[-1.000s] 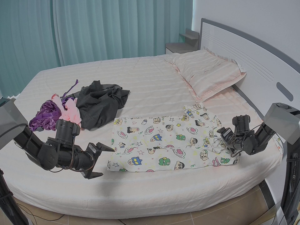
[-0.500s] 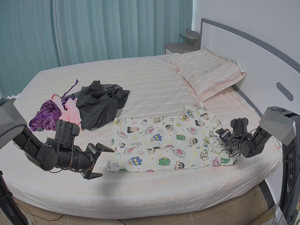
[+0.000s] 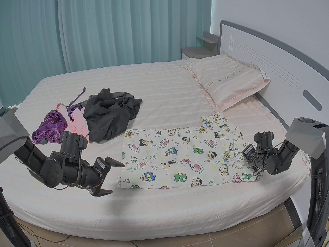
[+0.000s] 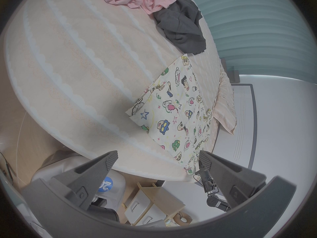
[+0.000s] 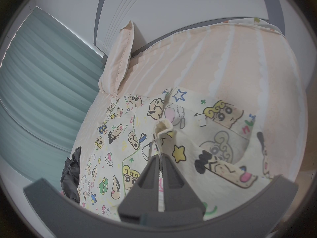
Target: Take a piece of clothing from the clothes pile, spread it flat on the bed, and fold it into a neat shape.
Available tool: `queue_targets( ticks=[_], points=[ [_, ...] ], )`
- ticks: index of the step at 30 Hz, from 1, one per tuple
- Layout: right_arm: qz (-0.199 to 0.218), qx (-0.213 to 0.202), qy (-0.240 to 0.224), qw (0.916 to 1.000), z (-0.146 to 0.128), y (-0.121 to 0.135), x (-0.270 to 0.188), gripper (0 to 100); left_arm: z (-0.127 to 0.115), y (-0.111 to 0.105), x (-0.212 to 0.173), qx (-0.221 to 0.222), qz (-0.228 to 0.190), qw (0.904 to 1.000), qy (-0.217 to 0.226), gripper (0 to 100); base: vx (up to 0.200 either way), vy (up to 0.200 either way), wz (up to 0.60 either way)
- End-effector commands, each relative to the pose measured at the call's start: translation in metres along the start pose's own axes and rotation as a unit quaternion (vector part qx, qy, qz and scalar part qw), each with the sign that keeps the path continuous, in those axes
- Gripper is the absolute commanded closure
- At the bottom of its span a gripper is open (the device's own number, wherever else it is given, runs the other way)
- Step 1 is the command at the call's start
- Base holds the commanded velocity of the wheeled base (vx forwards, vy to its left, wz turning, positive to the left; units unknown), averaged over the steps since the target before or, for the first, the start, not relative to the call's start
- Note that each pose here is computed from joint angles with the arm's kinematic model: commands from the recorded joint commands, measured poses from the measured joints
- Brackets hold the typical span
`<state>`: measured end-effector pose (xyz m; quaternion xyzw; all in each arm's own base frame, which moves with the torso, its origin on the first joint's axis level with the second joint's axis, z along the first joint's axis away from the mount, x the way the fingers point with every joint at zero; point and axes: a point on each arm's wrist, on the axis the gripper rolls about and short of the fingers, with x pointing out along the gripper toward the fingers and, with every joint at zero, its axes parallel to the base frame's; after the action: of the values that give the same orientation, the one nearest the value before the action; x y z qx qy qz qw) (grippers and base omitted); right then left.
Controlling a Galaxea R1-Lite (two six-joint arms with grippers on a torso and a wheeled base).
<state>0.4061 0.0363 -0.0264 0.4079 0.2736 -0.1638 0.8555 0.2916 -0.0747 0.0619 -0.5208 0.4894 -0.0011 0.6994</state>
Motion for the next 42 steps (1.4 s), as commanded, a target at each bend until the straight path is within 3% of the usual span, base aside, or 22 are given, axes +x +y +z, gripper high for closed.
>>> queue_targets(
  ticks=[1,12,20,29,41,42],
  points=[
    [0.006,0.001,-0.004,1.0000,0.006,0.005,-0.019,100,0.000,0.001,0.001,0.000,0.002,1.0000,0.001,0,0.000,0.000,0.00],
    [0.011,-0.025,0.012,0.9996,0.010,0.023,-0.072,100,-0.001,0.004,0.001,0.003,-0.002,1.0000,-0.002,0,0.000,0.000,0.00],
    [0.000,-0.031,0.024,0.9992,0.008,0.022,-0.085,100,-0.002,0.005,0.001,0.005,-0.007,1.0000,-0.004,0,0.000,0.000,0.00],
    [-0.032,-0.047,0.059,0.9966,-0.015,0.005,-0.096,100,-0.003,0.005,0.001,0.005,-0.008,0.9999,-0.004,0,0.000,0.000,0.00],
    [-0.054,-0.063,0.066,0.9943,-0.034,-0.009,-0.105,100,-0.003,0.005,0.001,0.006,-0.008,0.9999,-0.004,0,0.000,0.000,0.00],
    [-0.054,-0.063,0.066,0.9943,-0.034,-0.009,-0.105,0,-0.003,0.005,0.001,0.006,-0.008,0.9999,-0.004,0,0.000,0.000,0.00]
  ],
)
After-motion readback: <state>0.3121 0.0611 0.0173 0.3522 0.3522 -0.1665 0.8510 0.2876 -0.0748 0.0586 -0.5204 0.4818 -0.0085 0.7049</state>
